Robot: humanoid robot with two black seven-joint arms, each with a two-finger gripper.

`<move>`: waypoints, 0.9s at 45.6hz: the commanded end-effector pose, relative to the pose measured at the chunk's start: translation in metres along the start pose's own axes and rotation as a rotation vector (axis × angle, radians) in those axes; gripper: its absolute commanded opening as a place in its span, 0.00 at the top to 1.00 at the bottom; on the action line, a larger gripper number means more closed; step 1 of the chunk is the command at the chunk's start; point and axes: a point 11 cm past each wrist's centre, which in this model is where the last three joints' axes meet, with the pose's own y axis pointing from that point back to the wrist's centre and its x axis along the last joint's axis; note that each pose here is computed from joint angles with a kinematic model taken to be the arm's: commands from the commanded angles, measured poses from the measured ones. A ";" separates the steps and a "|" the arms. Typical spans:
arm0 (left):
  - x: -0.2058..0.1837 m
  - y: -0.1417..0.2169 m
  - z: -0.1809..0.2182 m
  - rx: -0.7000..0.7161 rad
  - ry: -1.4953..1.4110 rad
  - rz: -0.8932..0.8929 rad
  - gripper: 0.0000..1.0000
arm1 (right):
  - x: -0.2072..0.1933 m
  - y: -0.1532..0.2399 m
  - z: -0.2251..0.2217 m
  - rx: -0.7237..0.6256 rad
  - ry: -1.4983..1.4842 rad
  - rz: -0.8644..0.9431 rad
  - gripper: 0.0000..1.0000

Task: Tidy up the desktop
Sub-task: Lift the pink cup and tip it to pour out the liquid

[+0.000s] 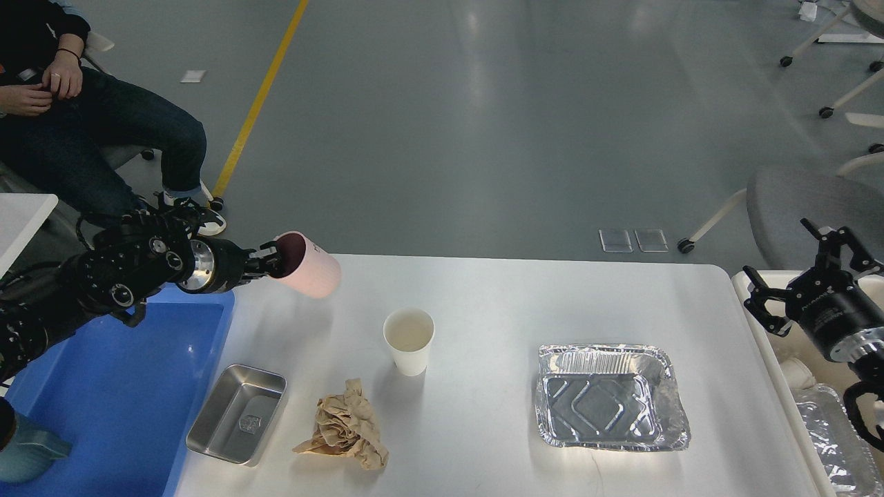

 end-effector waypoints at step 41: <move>0.158 0.212 0.070 -0.061 -0.073 0.132 1.00 | -0.003 0.000 -0.011 0.024 0.010 -0.009 0.00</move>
